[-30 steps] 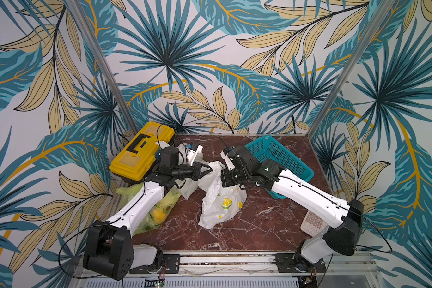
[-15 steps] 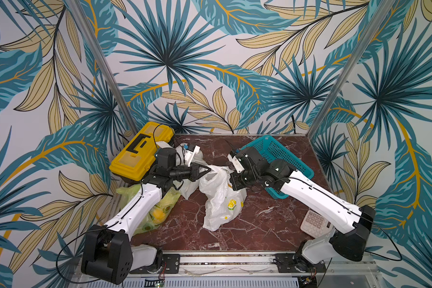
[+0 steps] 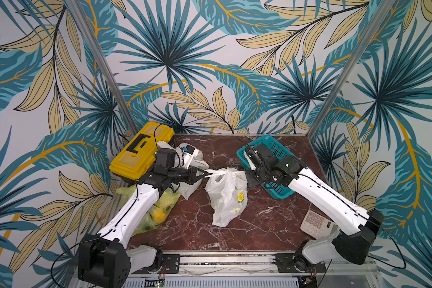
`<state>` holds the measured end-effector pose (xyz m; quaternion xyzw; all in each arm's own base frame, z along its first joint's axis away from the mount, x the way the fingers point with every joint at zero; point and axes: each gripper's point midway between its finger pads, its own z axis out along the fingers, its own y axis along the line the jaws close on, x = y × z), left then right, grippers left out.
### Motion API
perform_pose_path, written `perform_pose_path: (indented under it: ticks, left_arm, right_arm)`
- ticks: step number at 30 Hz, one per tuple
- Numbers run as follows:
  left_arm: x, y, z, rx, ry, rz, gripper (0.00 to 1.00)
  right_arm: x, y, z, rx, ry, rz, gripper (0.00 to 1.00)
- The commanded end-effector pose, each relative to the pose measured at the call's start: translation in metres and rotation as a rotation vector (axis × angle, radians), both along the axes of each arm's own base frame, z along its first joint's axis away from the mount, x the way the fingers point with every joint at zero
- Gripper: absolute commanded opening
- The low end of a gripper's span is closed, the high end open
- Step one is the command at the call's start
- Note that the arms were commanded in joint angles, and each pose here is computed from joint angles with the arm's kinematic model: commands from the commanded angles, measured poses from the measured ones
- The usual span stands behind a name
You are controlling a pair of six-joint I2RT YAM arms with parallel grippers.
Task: Place the pears into plastic bags & tie knots
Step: Tie the plastic bag at the center of the board.
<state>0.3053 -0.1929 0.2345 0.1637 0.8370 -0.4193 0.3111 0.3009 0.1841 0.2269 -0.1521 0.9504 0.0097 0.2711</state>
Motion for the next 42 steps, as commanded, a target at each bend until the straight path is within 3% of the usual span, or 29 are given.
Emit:
perform_pose_path:
  ticks: [1,6,8,13,22,28,36,42]
  left_arm:
    - [0.008,0.052,-0.069,0.212,0.187,0.199,0.0]
    - [0.003,0.097,-0.121,0.298,0.322,0.351,0.0]
    - [0.005,0.096,-0.122,0.288,0.336,0.348,0.0]
    - [0.015,0.068,-0.074,0.113,0.231,0.272,0.0]
    - [0.018,0.104,-0.044,0.088,0.185,0.385,0.0]
    - [0.018,0.117,-0.004,0.105,0.078,0.433,0.0]
    - [0.012,0.128,-0.084,0.187,0.257,0.47,0.0]
    - [0.011,0.132,-0.085,0.195,0.249,0.484,0.0]
  right_arm:
    - [-0.016,-0.075,-0.047,-0.181,0.114,-0.178,0.0]
    - [-0.028,-0.111,-0.105,-0.147,0.219,-0.31,0.0]
    - [-0.026,-0.109,-0.115,-0.12,0.236,-0.322,0.0]
    - [-0.012,-0.077,-0.102,0.055,0.235,-0.297,0.0]
    - [0.009,-0.08,-0.068,0.131,0.168,-0.287,0.0]
    - [0.031,-0.063,-0.031,0.208,0.11,-0.247,0.0]
    - [0.05,-0.06,-0.098,0.22,0.184,-0.294,0.0]
    - [0.055,-0.066,-0.101,0.202,0.19,-0.299,0.0]
